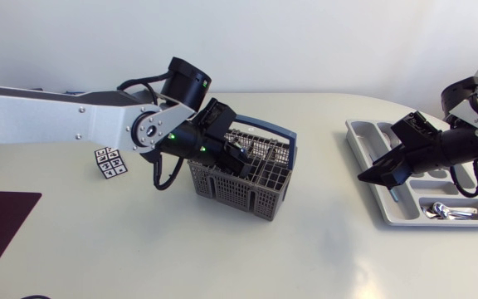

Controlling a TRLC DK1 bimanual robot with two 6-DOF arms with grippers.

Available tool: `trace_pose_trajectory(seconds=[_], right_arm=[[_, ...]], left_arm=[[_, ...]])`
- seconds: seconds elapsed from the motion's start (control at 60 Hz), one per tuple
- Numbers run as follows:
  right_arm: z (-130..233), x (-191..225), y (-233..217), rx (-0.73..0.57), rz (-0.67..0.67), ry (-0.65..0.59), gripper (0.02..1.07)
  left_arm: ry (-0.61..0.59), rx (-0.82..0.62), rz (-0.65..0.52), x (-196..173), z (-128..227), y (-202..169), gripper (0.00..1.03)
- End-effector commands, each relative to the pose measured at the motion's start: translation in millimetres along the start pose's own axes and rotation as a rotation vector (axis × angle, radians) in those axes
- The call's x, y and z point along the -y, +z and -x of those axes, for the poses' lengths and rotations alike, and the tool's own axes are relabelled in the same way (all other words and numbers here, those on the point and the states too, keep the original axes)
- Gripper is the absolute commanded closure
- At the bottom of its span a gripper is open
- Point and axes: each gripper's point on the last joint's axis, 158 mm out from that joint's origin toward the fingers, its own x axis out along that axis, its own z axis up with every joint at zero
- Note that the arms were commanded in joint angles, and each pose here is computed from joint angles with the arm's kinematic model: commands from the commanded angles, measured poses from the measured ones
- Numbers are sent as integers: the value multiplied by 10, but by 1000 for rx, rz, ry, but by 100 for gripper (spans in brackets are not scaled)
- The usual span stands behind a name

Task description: Transfer all utensils from the basket to the drawer tray.

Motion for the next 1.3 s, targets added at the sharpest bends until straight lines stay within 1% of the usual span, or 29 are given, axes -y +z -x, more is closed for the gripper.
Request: trace_pose_trajectory(seconds=[0.0,0.133,0.367,0.767,1.017,1.283], right_arm=[[-14,-73,-42,-6,0,3,21],[12,-107,-7,2,15,1,21],[40,-225,71,11,51,11,21],[127,-665,267,48,173,49,21],[199,-839,358,69,221,60,21],[370,-1231,581,136,334,93,20]], left_arm=[[26,31,-34,-66,122,83,100],[31,52,5,-155,212,151,100],[-41,77,85,-207,310,171,100],[-142,174,141,-119,683,404,100],[-168,223,147,-99,846,470,100],[-205,318,75,126,1237,698,100]])
